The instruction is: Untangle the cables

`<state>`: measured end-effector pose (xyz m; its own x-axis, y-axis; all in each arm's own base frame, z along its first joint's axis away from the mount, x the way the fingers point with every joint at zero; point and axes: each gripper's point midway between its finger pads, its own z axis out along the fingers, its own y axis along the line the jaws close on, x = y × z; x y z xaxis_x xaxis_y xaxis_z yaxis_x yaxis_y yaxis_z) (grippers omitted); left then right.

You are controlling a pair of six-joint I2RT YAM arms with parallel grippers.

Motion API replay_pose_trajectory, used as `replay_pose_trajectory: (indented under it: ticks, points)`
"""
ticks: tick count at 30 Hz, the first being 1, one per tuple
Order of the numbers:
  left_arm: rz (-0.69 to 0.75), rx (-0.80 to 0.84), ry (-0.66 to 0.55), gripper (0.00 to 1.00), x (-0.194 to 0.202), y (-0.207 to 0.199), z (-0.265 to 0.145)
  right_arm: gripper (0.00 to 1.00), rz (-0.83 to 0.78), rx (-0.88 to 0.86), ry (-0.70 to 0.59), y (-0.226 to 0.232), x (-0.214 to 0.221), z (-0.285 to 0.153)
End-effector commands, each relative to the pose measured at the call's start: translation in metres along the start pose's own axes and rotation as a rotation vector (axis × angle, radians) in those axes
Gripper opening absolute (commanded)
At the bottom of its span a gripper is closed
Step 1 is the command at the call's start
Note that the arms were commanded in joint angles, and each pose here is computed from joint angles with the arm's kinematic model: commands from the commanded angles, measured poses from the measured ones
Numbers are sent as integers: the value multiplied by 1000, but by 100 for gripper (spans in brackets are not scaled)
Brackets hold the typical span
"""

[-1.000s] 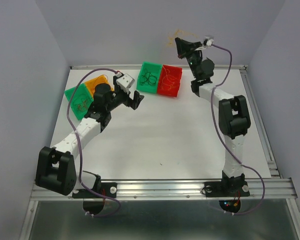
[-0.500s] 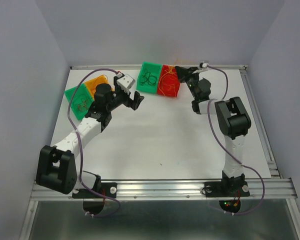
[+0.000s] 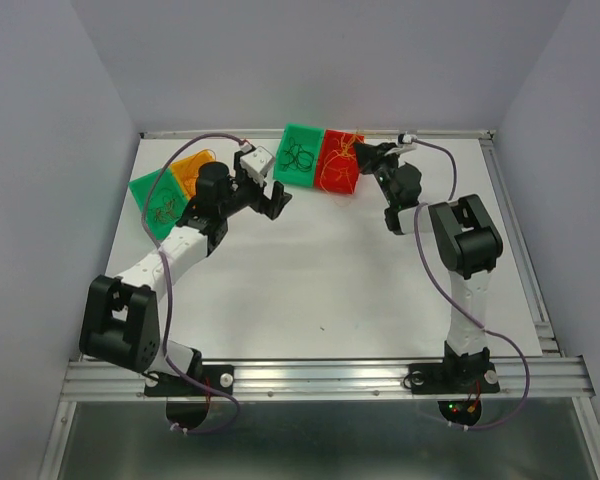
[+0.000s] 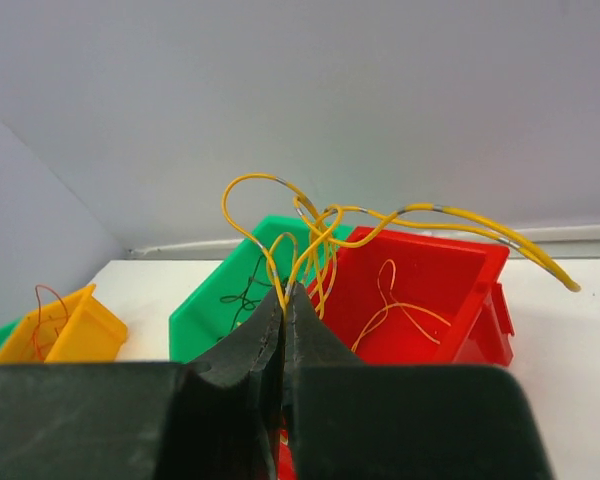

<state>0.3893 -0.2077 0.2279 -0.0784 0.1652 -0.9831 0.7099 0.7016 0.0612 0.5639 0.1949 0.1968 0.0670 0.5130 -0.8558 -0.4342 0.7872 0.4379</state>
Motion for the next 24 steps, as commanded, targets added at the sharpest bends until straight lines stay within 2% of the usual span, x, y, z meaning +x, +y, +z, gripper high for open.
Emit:
replay_pose_trajectory:
  ticks: [1, 4, 11, 14, 15, 16, 17, 21, 22, 24]
  points:
    - [0, 27, -7, 99, -15, 5, 17, 1, -38, -17, -104, 8, -38, 23]
    - [-20, 33, 24, 99, -3, 7, 27, 1, -39, 5, -73, 4, -31, 28]
    - [-28, 50, 94, 99, 15, 4, 53, 1, -60, 76, 96, -11, 11, 41]
    - [-30, 51, 110, 99, 12, 6, 67, 0, -79, 94, 152, -12, 24, 50]
    - [-44, 55, 139, 99, 22, 7, 74, 1, -87, 105, 181, -16, 33, 52]
    - [-44, 53, 137, 99, 16, 10, 78, 0, -102, 126, 249, -20, 51, 50]
    - [-53, 57, 156, 99, 23, 11, 83, 1, -111, 113, 239, -13, 43, 61]
    - [-63, 69, 158, 99, 23, 10, 87, 1, -167, 167, 354, -23, 75, 71]
    - [-62, 69, 158, 99, 23, 10, 86, 1, -176, 182, 416, -24, 89, 66]
    - [-59, 65, 157, 98, 23, 10, 84, 1, -210, 218, 412, -25, 85, 75]
